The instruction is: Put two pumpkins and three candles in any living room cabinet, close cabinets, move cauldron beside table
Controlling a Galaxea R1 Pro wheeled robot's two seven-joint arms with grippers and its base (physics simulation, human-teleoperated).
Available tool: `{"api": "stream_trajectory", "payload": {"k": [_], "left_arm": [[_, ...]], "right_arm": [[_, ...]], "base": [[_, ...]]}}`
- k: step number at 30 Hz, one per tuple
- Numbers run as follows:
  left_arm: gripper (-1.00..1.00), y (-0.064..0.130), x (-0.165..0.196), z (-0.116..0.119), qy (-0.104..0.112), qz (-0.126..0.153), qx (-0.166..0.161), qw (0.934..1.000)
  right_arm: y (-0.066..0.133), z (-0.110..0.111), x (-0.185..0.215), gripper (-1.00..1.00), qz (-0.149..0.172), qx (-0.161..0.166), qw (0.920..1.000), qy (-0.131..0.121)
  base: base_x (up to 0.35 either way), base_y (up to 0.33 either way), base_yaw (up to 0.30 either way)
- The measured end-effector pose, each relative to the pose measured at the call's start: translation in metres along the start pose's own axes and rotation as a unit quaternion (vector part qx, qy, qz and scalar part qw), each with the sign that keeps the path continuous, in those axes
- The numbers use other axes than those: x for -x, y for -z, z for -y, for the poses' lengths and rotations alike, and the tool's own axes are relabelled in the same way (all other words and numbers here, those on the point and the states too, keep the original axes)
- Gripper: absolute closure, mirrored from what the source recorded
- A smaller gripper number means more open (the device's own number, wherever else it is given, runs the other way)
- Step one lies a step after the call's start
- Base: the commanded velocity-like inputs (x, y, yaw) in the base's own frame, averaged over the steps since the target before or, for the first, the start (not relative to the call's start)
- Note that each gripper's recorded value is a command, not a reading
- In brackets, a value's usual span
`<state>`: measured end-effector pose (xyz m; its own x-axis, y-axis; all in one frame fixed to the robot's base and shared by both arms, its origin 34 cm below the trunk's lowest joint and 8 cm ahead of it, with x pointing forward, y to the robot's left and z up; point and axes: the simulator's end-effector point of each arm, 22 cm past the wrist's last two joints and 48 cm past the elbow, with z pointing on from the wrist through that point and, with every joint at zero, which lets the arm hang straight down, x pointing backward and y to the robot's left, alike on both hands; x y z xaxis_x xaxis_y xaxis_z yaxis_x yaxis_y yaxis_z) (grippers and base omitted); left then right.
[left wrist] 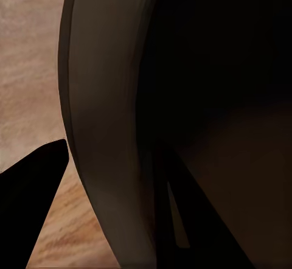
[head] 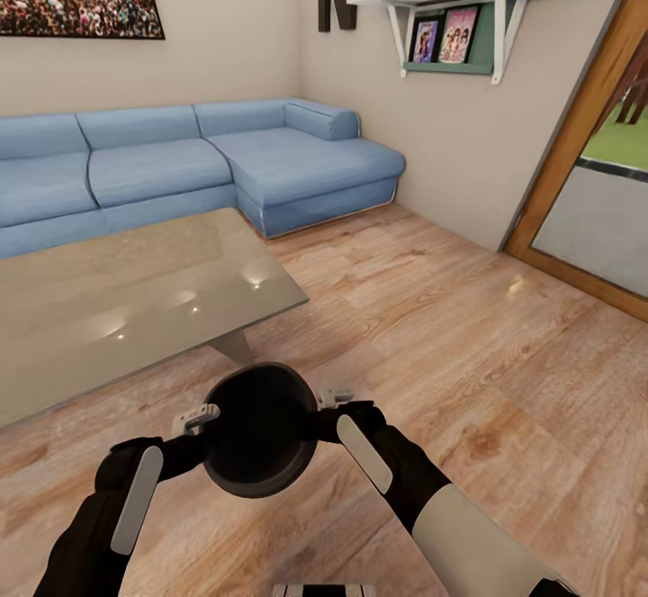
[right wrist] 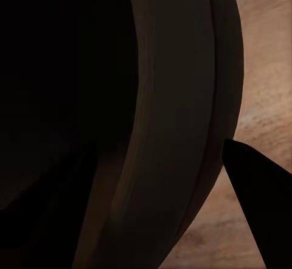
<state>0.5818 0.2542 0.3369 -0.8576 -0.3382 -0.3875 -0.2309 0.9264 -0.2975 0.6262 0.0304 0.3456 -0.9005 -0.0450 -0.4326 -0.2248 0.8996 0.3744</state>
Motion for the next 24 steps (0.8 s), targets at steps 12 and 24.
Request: {"api": "stream_trajectory", "payload": {"k": [12,24], "left_arm": [[1.0,-0.017,-0.016,-0.009,0.004,-0.021,0.008,0.9997],[1.0,-0.016,-0.015,-0.008,0.003,-0.02,0.008,0.9998]], "right_arm": [[-0.018,0.008,-0.017,1.0,-0.02,0.001,0.9997,-0.009],[-0.018,0.008,-0.017,1.0,-0.019,0.001,0.9998,-0.01]], "base": [[0.0,0.0,0.0],[0.078,0.0,0.0]]}}
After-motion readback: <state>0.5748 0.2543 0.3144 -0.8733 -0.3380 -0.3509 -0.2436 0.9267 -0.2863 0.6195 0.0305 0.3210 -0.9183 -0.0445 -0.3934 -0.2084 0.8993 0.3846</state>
